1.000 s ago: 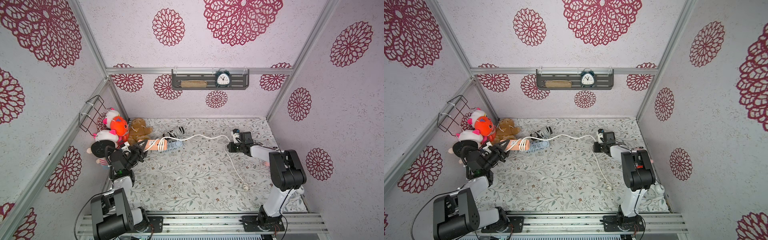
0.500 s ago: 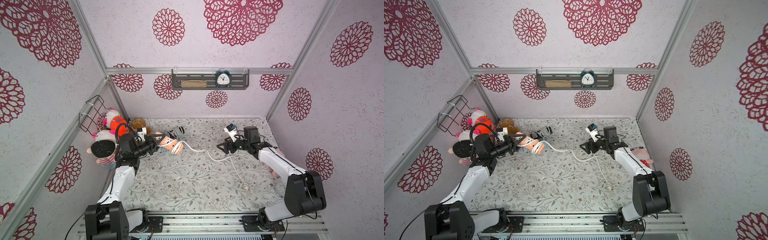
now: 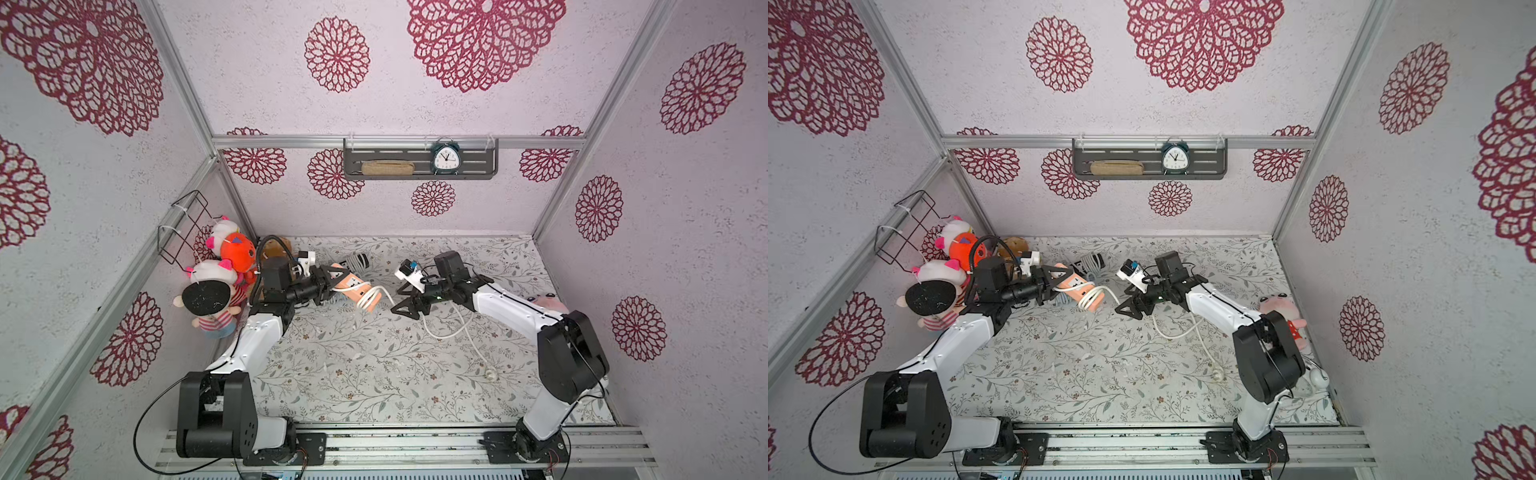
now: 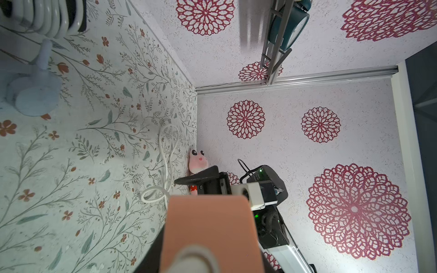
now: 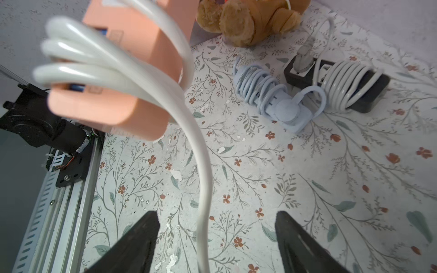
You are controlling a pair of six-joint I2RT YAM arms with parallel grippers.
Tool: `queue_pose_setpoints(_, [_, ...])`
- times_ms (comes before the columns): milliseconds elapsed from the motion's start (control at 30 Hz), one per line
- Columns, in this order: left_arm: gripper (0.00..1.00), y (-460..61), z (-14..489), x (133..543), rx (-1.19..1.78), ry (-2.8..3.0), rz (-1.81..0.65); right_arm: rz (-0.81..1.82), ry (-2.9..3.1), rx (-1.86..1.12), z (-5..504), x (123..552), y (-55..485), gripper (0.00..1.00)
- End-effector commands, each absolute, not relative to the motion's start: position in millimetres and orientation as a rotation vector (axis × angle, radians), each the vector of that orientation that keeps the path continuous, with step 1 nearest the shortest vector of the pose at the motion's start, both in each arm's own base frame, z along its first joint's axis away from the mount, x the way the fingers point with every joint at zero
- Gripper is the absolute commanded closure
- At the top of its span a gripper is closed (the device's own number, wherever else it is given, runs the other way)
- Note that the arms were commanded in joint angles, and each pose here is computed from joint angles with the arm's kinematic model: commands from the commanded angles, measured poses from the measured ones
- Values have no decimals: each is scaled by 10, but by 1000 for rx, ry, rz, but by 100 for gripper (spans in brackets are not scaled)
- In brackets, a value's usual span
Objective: Unwrap the cord wrapped around the power strip
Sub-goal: Unwrap the power cord from the power strip.
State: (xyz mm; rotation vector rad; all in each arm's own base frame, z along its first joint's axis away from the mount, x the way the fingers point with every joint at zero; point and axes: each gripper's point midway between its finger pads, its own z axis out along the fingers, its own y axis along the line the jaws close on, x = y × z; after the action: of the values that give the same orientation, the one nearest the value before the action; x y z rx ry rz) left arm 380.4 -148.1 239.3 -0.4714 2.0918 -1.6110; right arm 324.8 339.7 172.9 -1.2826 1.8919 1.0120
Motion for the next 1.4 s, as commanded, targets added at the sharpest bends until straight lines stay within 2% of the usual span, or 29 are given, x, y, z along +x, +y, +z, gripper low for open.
queue_pose_setpoints(0, [100,-1571,2545,3890,-399,2038,-1636,1044,1856,-1242,1906,3354,3520,36])
queue_pose_setpoints(100, [100,-1565,2482,3938,-416,2032,-1630,1050,1868,-1215,1947,3430,3560,58])
queue_pose_setpoints(167, [100,-1556,2456,3976,-431,2017,-1629,1059,1890,-1197,1962,3485,3577,76])
queue_pose_setpoints(200, [100,-1533,2423,4006,-450,2015,-1612,1059,1899,-1194,1977,3502,3583,82])
queue_pose_setpoints(267, [100,-1455,2300,4079,-503,2028,-1525,1048,1889,-1181,2041,3526,3574,88])
queue_pose_setpoints(300, [100,-1392,2219,4126,-542,2038,-1451,1040,1876,-1167,2097,3532,3561,96])
queue_pose_setpoints(333, [100,-1320,2148,4185,-590,2031,-1380,1040,1865,-1151,2150,3524,3551,100])
queue_pose_setpoints(433, [100,-1190,2099,4388,-696,1928,-1289,1112,1793,-1160,2358,3357,3578,100])
queue_pose_setpoints(533, [100,-1141,2133,4617,-776,1798,-1317,1117,1736,-1202,2419,3131,3584,100])
queue_pose_setpoints(633, [100,-1185,2233,4821,-796,1703,-1408,1121,1756,-1259,2206,2938,3553,100])
queue_pose_setpoints(733, [100,-1259,2379,4902,-772,1660,-1469,1049,1893,-1275,1781,2949,3457,100])
queue_pose_setpoints(867, [100,-1328,2594,4843,-731,1639,-1530,953,2041,-1138,1394,3239,3306,100])
queue_pose_setpoints(1100, [100,-1313,2855,4549,-700,1477,-1838,770,2181,-843,1092,3906,2895,100])
queue_pose_setpoints(1367, [100,-764,2633,4309,-821,1475,-1702,450,2359,-553,775,4349,1942,100])
